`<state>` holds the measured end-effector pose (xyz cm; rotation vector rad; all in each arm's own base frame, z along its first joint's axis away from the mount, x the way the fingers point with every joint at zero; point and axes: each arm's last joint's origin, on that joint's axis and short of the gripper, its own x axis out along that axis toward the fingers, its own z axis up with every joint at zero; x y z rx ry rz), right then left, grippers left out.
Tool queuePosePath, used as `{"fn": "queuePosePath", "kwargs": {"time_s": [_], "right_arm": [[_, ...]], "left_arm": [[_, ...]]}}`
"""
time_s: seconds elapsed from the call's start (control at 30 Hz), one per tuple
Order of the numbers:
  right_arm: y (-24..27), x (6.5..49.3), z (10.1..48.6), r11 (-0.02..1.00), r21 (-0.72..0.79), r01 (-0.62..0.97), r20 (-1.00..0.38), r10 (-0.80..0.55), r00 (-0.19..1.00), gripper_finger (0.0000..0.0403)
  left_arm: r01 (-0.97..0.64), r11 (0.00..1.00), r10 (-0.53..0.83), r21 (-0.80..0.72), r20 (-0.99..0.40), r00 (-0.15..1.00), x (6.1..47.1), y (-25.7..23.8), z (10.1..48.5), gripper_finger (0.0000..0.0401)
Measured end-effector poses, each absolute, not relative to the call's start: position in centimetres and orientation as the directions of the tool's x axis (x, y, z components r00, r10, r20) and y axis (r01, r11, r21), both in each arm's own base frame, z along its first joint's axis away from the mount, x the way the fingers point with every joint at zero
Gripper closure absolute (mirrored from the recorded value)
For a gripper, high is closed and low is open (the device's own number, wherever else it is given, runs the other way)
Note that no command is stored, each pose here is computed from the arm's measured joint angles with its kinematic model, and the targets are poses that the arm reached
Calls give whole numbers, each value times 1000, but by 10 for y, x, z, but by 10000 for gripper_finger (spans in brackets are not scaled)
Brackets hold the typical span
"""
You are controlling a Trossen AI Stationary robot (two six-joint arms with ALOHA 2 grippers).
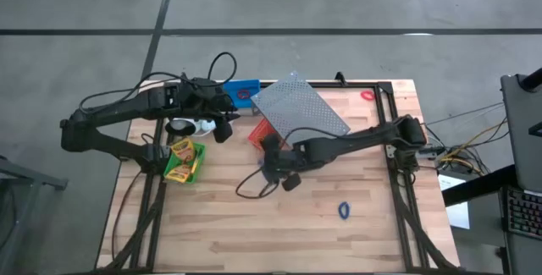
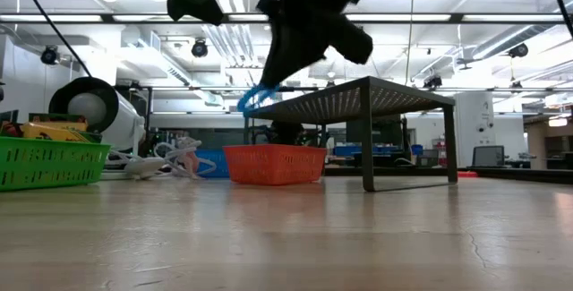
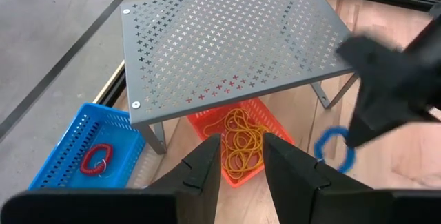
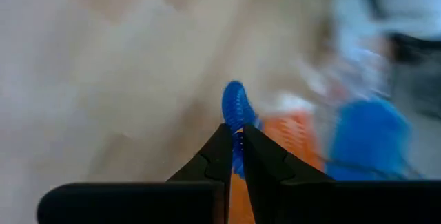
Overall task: Pick & Place Office Desk Supplies
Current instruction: Put the blue spring rubber band into the blue bin
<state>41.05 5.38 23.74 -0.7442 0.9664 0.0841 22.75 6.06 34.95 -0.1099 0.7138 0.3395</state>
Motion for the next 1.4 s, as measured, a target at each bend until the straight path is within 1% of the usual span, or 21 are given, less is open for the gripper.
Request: {"fn": "queuePosePath", "kwargs": {"time_s": [0.07, 0.17, 0.3, 0.43, 0.57, 0.67, 0.83, 0.93, 1.07, 1.23, 1.4], "right_arm": [[54, 407, 246, 721, -614, -321, -725, -355, 590, 381], [53, 402, 255, 691, -672, -266, -679, -432, 593, 381], [51, 401, 259, 672, -700, -241, -656, -473, 589, 381], [49, 399, 259, 620, -751, -229, -622, -547, 560, 381], [48, 399, 259, 610, -756, -236, -620, -555, 555, 381], [47, 399, 260, 598, -771, -218, -603, -577, 551, 381], [43, 397, 263, 484, -859, -170, -499, -711, 496, 381], [42, 396, 265, 438, -887, -145, -451, -759, 469, 381], [43, 396, 265, 424, -896, -134, -435, -772, 464, 381], [51, 395, 265, 419, -896, -146, -435, -762, 480, 381], [66, 393, 265, 382, -900, -210, -434, -742, 511, 381]], "left_arm": [[-342, 940, 268, 16, -658, 704, 228, 61, 350, 290], [-342, 940, 267, 16, -658, 704, 227, 61, 350, 290], [-342, 940, 268, 16, -658, 704, 228, 61, 350, 290], [-342, 940, 268, 16, -658, 704, 227, 61, 350, 290], [-342, 940, 268, 16, -657, 705, 228, 61, 350, 290], [-342, 940, 275, 13, -625, 731, 230, 61, 353, 290], [-343, 939, 279, 9, -601, 749, 232, 62, 355, 290], [-346, 938, 280, 5, -599, 750, 232, 62, 355, 290], [-367, 929, 276, -39, -587, 761, 233, 62, 356, 290], [-315, 946, 211, -75, -597, 774, 235, 61, 348, 290], [-242, 959, 116, -144, -581, 806, 238, 64, 333, 290]]}}
